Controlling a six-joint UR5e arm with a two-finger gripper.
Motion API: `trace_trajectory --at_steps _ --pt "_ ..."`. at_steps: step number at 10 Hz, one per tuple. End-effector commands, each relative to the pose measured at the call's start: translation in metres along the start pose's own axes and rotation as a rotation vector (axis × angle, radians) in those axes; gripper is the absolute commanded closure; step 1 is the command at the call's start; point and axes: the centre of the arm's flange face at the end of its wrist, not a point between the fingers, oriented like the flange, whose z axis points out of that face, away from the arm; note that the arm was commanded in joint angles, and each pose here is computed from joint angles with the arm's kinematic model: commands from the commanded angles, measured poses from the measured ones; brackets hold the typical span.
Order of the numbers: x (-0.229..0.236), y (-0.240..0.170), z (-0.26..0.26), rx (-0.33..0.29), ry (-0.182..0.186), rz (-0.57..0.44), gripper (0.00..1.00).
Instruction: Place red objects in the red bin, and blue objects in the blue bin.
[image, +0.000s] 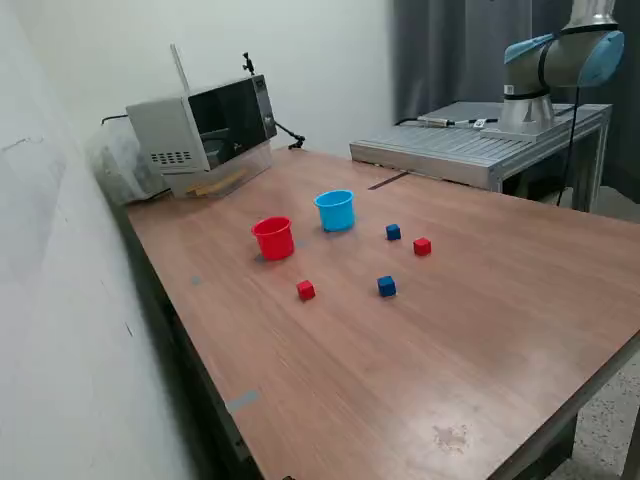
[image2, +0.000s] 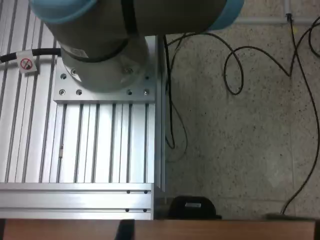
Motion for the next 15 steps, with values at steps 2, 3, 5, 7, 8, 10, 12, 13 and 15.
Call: trace_trajectory --at_steps 2,3,5,7,8,10,12,13,15 --pt "0.000 0.001 0.000 0.002 0.000 0.000 0.00" --pt "0.000 0.000 0.001 0.002 0.000 0.000 0.00" --pt "-0.001 -0.001 -0.003 -0.005 -0.001 -0.002 0.00" --pt "0.004 -0.002 -0.008 -0.030 -0.004 -0.008 0.00" --pt "0.003 0.000 -0.007 -0.030 0.014 0.004 0.00" --pt "0.002 0.012 -0.029 -0.166 0.031 0.011 0.00" --pt "-0.001 0.019 -0.059 -0.284 0.040 0.020 0.00" --pt "0.001 0.028 -0.083 -0.316 0.041 0.026 0.00" --pt "0.000 0.034 -0.091 -0.359 0.047 0.045 0.00"
